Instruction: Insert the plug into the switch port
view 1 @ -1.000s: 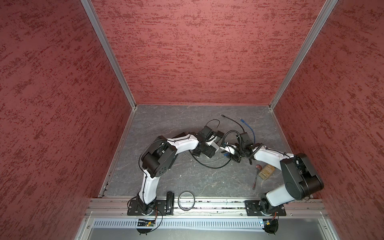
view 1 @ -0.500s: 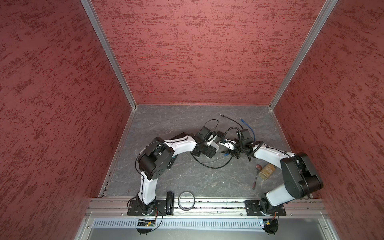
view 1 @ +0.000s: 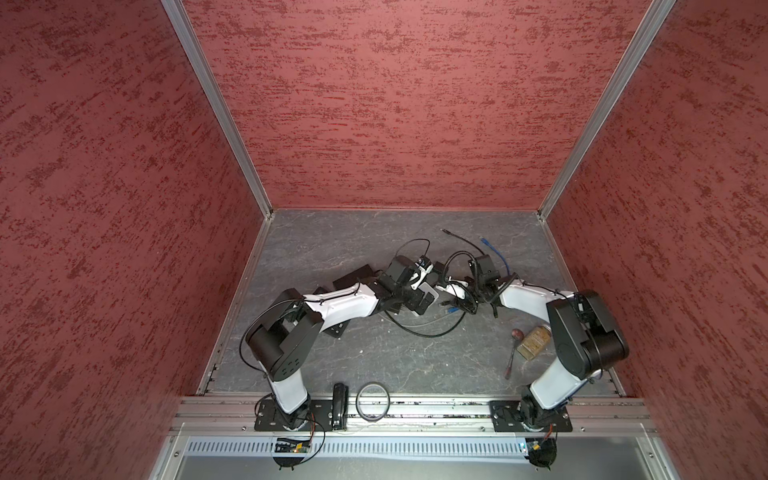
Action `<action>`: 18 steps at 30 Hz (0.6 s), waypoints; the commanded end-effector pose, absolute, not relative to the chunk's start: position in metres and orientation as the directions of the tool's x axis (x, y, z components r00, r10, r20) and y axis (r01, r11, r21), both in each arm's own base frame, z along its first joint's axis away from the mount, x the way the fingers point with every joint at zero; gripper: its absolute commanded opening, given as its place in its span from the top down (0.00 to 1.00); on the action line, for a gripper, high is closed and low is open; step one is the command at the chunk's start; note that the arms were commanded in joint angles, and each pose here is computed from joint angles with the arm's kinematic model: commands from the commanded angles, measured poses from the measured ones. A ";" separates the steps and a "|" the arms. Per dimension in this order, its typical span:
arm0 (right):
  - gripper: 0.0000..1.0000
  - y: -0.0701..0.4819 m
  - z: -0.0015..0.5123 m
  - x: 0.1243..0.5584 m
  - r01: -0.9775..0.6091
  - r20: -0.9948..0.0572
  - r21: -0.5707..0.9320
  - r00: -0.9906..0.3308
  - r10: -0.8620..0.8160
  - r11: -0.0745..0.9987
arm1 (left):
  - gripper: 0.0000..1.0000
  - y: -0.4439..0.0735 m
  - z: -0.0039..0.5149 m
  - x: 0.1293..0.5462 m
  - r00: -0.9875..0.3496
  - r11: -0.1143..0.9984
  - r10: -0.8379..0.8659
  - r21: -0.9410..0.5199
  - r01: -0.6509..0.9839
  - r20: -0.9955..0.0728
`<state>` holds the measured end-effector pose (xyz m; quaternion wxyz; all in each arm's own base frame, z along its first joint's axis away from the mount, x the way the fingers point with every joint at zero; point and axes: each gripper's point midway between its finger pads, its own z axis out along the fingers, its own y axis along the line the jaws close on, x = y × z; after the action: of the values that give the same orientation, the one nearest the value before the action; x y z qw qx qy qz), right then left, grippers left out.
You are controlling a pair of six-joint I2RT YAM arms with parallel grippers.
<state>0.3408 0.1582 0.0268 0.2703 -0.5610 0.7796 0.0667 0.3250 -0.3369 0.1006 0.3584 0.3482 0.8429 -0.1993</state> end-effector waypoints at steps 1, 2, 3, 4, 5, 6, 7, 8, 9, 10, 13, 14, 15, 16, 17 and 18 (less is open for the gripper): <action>0.59 0.160 0.023 0.337 -0.932 -0.487 -0.165 -0.207 -0.848 0.323 | 0.00 -0.343 0.127 0.334 -0.364 0.660 0.383 -0.024 0.751 -0.849; 0.60 0.160 0.020 0.336 -0.935 -0.481 -0.156 -0.210 -0.851 0.319 | 0.00 -0.342 0.130 0.333 -0.332 0.650 0.373 -0.012 0.760 -0.866; 0.60 0.159 0.019 0.336 -0.936 -0.476 -0.150 -0.214 -0.853 0.319 | 0.00 -0.342 0.131 0.331 -0.306 0.642 0.365 0.000 0.767 -0.879; 0.61 0.160 0.017 0.335 -0.939 -0.472 -0.144 -0.213 -0.856 0.313 | 0.00 -0.342 0.134 0.330 -0.281 0.638 0.351 0.009 0.770 -0.893; 0.61 0.160 0.015 0.334 -0.942 -0.468 -0.137 -0.211 -0.858 0.307 | 0.00 -0.341 0.135 0.328 -0.260 0.633 0.340 0.015 0.774 -0.904; 0.62 0.159 0.013 0.334 -0.944 -0.464 -0.134 -0.210 -0.861 0.302 | 0.00 -0.341 0.137 0.328 -0.249 0.634 0.332 0.019 0.773 -0.910; 0.65 0.159 0.011 0.333 -0.945 -0.461 -0.128 -0.212 -0.862 0.301 | 0.00 -0.340 0.137 0.328 -0.242 0.634 0.328 0.023 0.773 -0.913; 0.69 0.159 0.010 0.332 -0.947 -0.457 -0.122 -0.212 -0.864 0.297 | 0.00 -0.340 0.137 0.328 -0.242 0.632 0.332 0.025 0.774 -0.912; 0.73 0.159 0.009 0.333 -0.948 -0.455 -0.122 -0.210 -0.865 0.294 | 0.00 -0.341 0.136 0.328 -0.242 0.628 0.340 0.028 0.777 -0.909; 0.76 0.159 0.009 0.332 -0.949 -0.453 -0.115 -0.212 -0.866 0.293 | 0.00 -0.342 0.135 0.328 -0.240 0.624 0.348 0.033 0.781 -0.906; 0.82 0.159 0.009 0.333 -0.950 -0.452 -0.121 -0.205 -0.868 0.287 | 0.00 -0.343 0.137 0.328 -0.206 0.614 0.355 0.062 0.787 -0.912; 0.84 0.159 0.009 0.333 -0.951 -0.452 -0.121 -0.203 -0.869 0.286 | 0.00 -0.343 0.138 0.328 -0.191 0.609 0.355 0.071 0.790 -0.915; 0.86 0.159 0.011 0.334 -0.950 -0.455 -0.128 -0.199 -0.868 0.284 | 0.00 -0.344 0.140 0.327 -0.169 0.600 0.352 0.084 0.795 -0.921; 0.88 0.160 0.013 0.335 -0.950 -0.456 -0.135 -0.194 -0.868 0.283 | 0.00 -0.344 0.140 0.325 -0.148 0.589 0.355 0.098 0.802 -0.923; 0.88 0.160 0.015 0.336 -0.948 -0.460 -0.140 -0.192 -0.867 0.285 | 0.00 -0.346 0.145 0.325 -0.117 0.582 0.347 0.116 0.805 -0.930; 0.89 0.161 0.019 0.337 -0.947 -0.465 -0.147 -0.188 -0.865 0.285 | 0.00 -0.347 0.146 0.323 -0.086 0.570 0.350 0.139 0.810 -0.933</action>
<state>0.3448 0.1643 0.0217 0.2547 -0.5843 0.7663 0.0804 0.3258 -0.3400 0.1260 0.4940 0.3890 0.7483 -0.2113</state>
